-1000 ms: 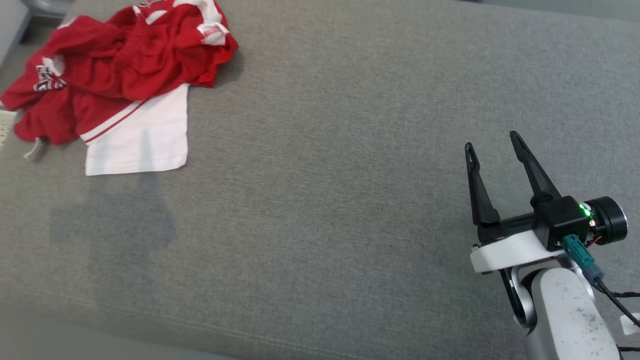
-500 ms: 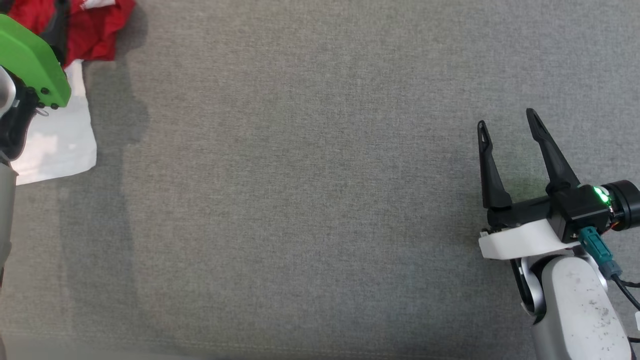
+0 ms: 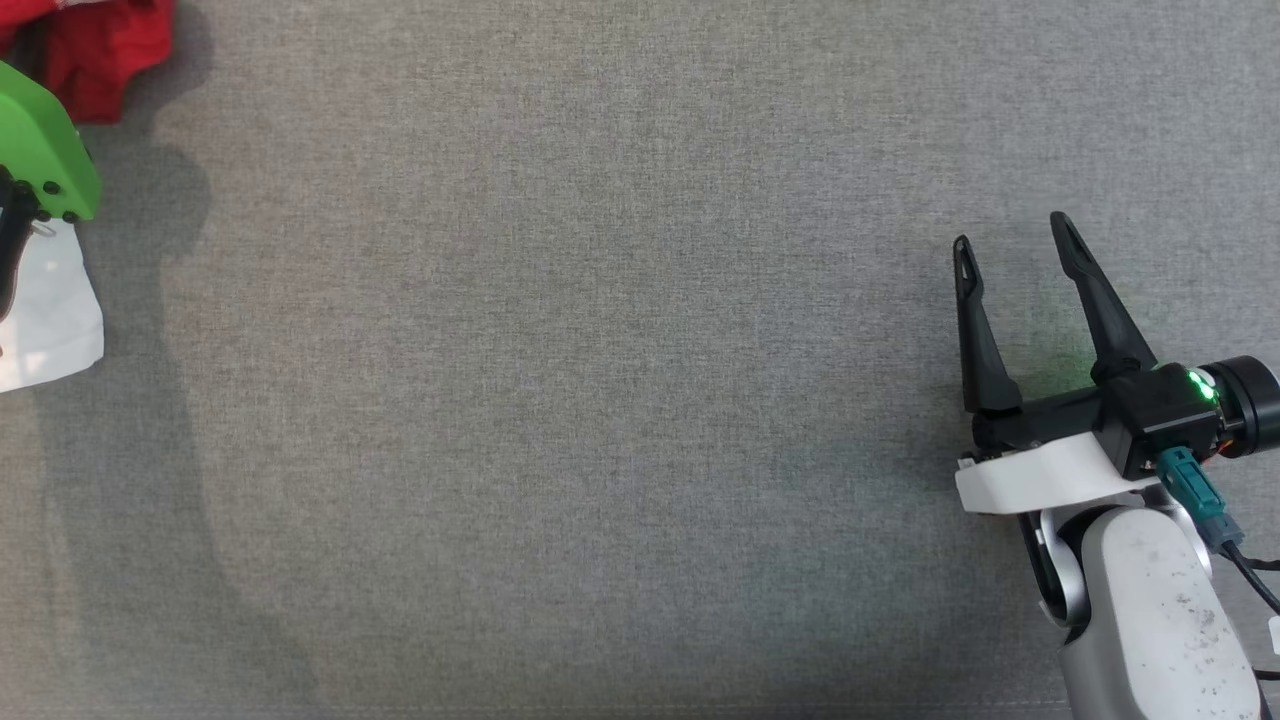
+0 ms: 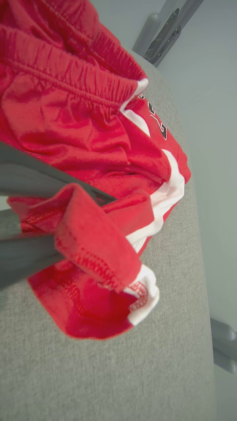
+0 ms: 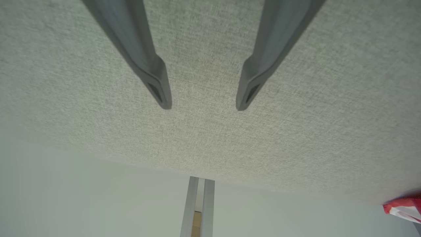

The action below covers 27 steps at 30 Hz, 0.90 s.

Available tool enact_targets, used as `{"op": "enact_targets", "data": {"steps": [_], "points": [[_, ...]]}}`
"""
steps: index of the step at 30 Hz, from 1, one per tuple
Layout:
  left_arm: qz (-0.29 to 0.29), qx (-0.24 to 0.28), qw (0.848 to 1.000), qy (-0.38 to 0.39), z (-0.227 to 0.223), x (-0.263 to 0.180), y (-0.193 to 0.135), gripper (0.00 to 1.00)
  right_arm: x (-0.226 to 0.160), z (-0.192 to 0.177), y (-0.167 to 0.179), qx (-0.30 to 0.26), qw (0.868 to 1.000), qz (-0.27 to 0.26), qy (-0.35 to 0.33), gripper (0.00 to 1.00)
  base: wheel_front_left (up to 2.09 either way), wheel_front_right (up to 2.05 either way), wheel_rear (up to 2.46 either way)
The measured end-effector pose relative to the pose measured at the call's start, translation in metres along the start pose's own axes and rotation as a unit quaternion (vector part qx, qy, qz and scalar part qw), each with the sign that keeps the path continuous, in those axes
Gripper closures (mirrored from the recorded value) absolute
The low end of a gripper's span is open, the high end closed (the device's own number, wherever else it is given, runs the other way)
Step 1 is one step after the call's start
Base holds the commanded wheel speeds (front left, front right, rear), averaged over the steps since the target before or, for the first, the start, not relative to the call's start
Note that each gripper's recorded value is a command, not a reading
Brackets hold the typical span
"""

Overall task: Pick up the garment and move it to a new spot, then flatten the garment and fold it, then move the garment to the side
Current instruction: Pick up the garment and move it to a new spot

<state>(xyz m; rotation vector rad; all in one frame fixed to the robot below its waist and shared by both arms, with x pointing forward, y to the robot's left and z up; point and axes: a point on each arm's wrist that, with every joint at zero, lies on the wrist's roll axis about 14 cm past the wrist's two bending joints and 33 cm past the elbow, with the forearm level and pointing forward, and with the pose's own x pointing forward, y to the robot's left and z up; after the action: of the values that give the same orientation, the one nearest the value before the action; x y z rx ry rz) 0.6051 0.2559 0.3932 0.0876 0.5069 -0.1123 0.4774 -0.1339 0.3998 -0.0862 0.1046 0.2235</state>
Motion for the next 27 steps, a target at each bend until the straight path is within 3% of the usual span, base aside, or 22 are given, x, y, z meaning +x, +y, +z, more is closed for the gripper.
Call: {"op": "enact_targets", "data": {"steps": [5, 15, 22, 27], "points": [[0.000, 0.006, 1.000, -0.025, 0.022, -0.008, 0.000, 1.00, -0.003, 0.008, -0.002, 0.003, 1.000, -0.004, -0.008, 0.00, 0.00, 0.00, 0.00], [-0.007, 0.064, 0.987, -0.147, 0.122, -0.051, -0.003, 1.00, -0.015, 0.037, 0.001, 0.025, 0.999, -0.004, -0.036, 0.00, 0.00, 0.00, 0.00], [-0.056, 0.113, 0.966, -0.225, 0.190, -0.099, -0.050, 1.00, -0.043, 0.064, -0.008, 0.039, 0.997, -0.025, -0.060, 0.00, 0.00, 0.00, 0.00], [-0.124, 0.134, 0.937, -0.298, 0.242, -0.149, -0.111, 1.00, -0.072, 0.079, -0.021, 0.042, 0.995, -0.051, -0.076, 0.00, 0.00, 0.00, 0.00]]}}
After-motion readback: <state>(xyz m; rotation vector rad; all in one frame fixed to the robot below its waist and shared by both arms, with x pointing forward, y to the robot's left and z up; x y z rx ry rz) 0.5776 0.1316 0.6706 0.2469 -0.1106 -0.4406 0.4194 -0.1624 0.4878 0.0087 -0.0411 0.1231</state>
